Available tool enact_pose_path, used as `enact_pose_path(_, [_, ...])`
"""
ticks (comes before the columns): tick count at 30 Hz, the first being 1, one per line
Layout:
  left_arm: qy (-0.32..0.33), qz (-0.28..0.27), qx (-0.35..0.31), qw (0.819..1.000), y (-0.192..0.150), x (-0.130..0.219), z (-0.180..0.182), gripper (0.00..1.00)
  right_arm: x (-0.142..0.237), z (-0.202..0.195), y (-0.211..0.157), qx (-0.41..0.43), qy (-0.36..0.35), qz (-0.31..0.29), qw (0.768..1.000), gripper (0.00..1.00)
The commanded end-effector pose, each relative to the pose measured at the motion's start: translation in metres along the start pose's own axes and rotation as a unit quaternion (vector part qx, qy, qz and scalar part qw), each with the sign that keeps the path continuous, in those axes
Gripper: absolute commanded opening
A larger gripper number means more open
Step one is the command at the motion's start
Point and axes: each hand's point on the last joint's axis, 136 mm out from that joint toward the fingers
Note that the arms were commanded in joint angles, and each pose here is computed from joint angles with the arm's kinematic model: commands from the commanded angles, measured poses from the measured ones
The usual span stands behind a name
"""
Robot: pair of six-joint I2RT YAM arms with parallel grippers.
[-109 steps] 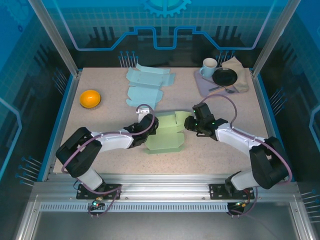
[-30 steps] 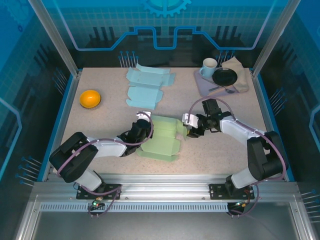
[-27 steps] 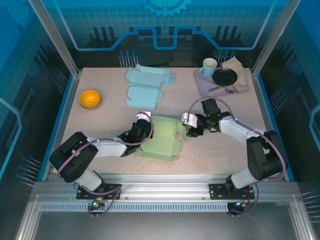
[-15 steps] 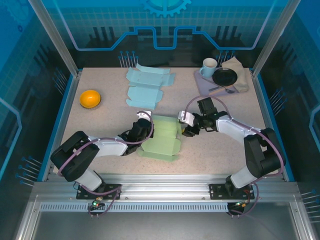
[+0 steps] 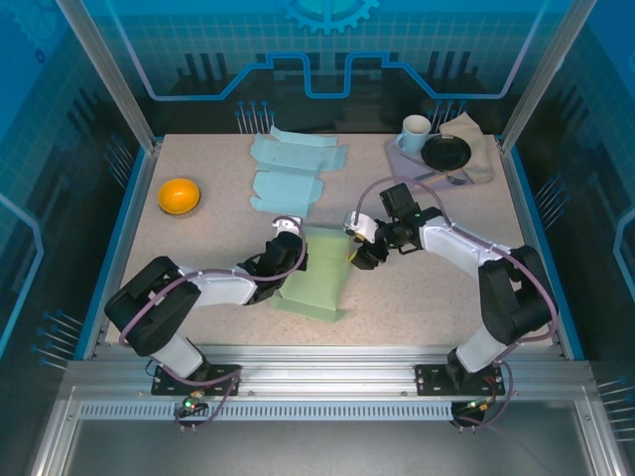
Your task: Fold the paper box
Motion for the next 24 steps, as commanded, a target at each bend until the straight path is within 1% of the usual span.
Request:
enact_pose_path(1, [-0.009, -0.002, 0.012, 1.0, 0.005, -0.002, -0.009, 0.0, -0.002, 0.009, 0.007, -0.063, 0.027, 0.014, 0.998, 0.64])
enact_pose_path(5, [-0.009, 0.0, 0.014, 1.0, 0.004, -0.001, -0.009, 0.0, -0.002, 0.009, 0.004, -0.106, 0.023, 0.019, 0.994, 0.64])
enact_pose_path(9, [-0.005, 0.002, 0.018, 1.0, 0.003, -0.002, -0.007, 0.0, 0.001, 0.013, 0.017, -0.146, 0.023, -0.006, 0.989, 0.64])
enact_pose_path(16, [-0.001, 0.007, 0.025, 1.0, 0.004, -0.004, -0.008, 0.0, 0.0, 0.025, 0.04, -0.136, 0.015, -0.057, 0.989, 0.67])
enact_pose_path(23, [0.004, 0.013, 0.033, 0.999, 0.003, -0.004, -0.008, 0.0, -0.005, 0.027, 0.046, -0.157, 0.009, -0.068, 0.985, 0.68])
enact_pose_path(24, [0.004, 0.014, 0.034, 0.999, 0.003, -0.004, -0.008, 0.0, -0.005, 0.026, 0.045, -0.16, 0.006, -0.069, 0.985, 0.71])
Point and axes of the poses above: each hand's point on the last joint's axis, 136 mm out from that joint toward the fingers, its own x axis back along the fingers, its own z axis along the line the jaws close on, y = z × x, and after that the axes turned 10 degrees about x, right-handed
